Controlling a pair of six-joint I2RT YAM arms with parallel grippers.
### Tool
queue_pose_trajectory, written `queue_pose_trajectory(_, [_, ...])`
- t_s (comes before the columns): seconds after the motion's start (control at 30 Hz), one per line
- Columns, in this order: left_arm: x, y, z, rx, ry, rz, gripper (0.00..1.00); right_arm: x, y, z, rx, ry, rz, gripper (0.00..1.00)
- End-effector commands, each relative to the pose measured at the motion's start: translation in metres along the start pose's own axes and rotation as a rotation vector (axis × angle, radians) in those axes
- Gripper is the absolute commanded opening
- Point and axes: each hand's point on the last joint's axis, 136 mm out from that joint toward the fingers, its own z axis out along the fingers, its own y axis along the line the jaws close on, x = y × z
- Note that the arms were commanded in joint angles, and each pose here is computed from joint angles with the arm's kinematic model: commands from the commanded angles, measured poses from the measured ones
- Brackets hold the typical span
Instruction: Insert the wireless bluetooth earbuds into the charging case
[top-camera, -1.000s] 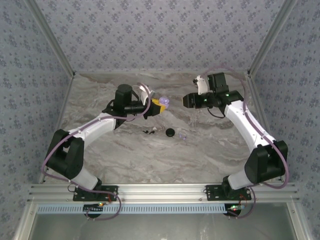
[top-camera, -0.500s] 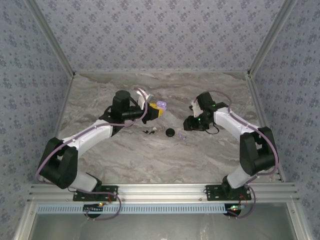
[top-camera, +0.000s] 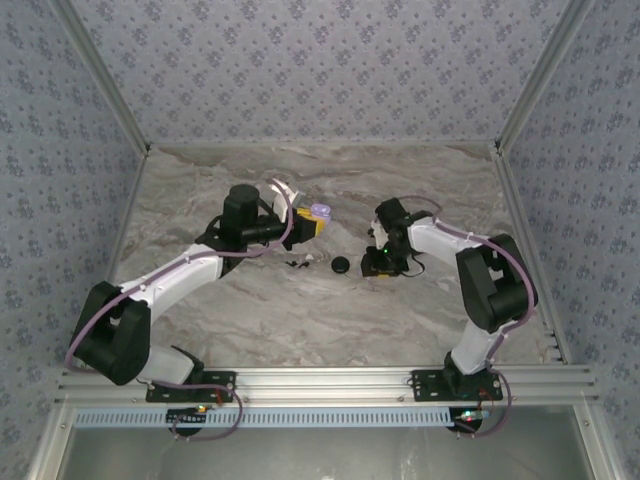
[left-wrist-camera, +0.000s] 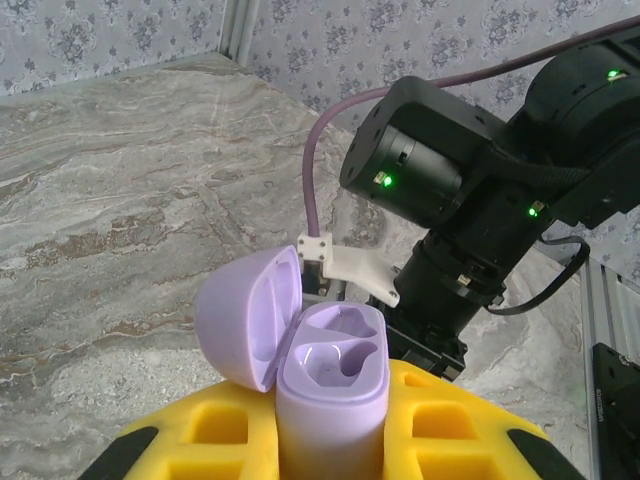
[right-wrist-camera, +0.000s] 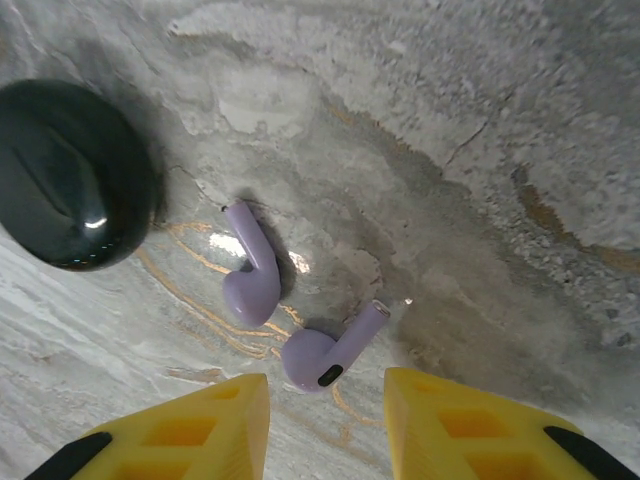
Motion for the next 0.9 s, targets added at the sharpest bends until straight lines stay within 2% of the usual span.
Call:
queue_pose_trajectory(0.0, [-0.008,-0.006,-0.004,0.003,-0.017,0.02,0.12,0.0,-0.002,0.001,0.039,0.017,0.014,0.36])
queue_pose_trajectory(0.17, [-0.008,-0.005,-0.004,0.001,-0.017,0.022,0.12,0.0,-0.005,0.005,0.063,0.023,0.017,0.36])
queue_pose_trajectory(0.43, [-0.006,-0.006,-0.005,-0.002,-0.012,0.025,0.12,-0.009,-0.012,0.007,0.106,0.008,0.044,0.3])
queue_pose_trajectory(0.6, [-0.006,-0.006,-0.006,-0.005,-0.01,0.026,0.12,-0.021,-0.02,0.002,0.139,-0.031,0.081,0.24])
queue_pose_trajectory(0.87, [-0.006,-0.004,-0.005,-0.011,-0.009,0.03,0.12,-0.049,-0.031,-0.003,0.132,-0.086,0.146,0.23])
